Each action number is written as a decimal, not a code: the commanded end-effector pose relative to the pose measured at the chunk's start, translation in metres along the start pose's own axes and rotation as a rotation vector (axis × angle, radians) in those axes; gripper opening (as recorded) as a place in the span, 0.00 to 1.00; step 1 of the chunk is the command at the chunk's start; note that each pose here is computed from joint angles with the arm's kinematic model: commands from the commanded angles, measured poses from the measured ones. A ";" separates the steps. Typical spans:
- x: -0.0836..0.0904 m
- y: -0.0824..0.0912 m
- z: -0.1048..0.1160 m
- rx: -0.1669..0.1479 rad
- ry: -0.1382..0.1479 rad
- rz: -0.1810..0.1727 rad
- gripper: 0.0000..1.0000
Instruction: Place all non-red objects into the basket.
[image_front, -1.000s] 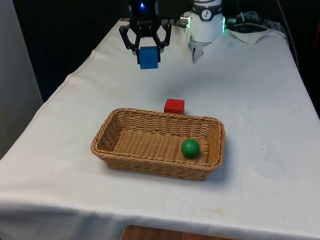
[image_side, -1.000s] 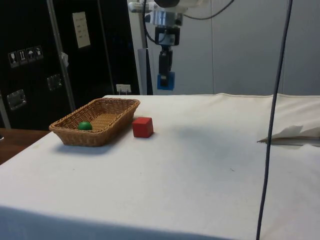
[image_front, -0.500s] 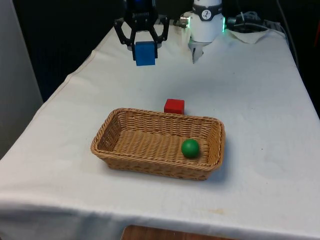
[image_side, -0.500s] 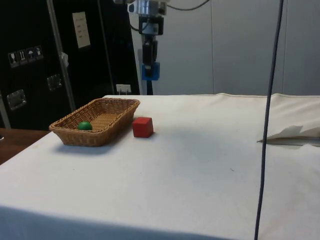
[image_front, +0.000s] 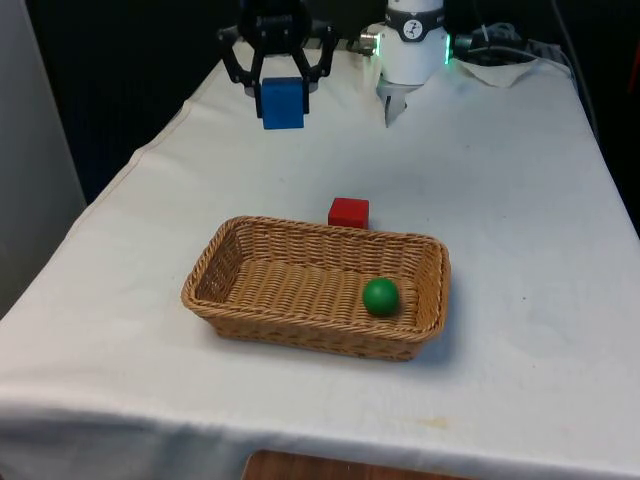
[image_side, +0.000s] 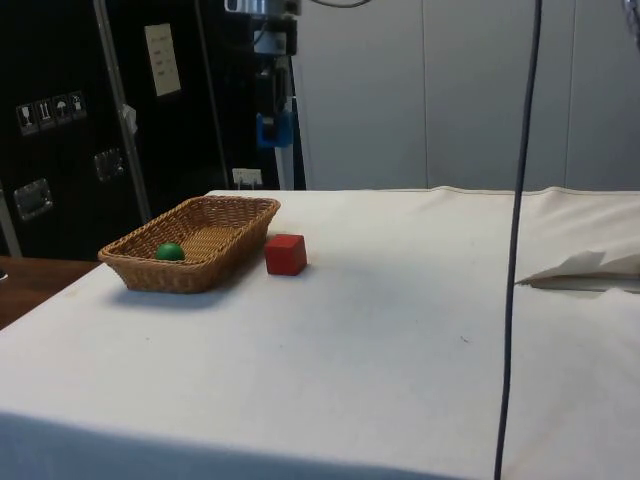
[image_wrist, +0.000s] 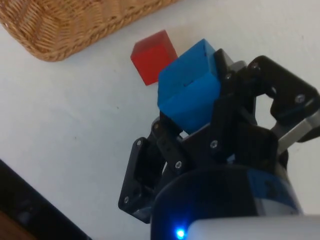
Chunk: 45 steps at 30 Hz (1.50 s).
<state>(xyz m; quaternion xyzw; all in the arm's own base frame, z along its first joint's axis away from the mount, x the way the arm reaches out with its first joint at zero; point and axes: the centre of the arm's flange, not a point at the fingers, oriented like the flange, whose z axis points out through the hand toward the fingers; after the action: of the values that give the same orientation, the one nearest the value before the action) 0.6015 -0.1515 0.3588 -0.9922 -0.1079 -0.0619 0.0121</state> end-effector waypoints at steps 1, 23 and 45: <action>0.005 0.001 0.002 -0.002 -0.010 0.001 0.03; 0.075 -0.009 0.048 -0.048 -0.029 -0.022 0.03; 0.125 -0.033 0.134 -0.068 -0.053 -0.038 0.03</action>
<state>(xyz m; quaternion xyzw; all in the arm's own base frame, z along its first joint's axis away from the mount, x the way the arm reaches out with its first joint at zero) 0.7323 -0.0865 0.2406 -0.9908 -0.1252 -0.0425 -0.0302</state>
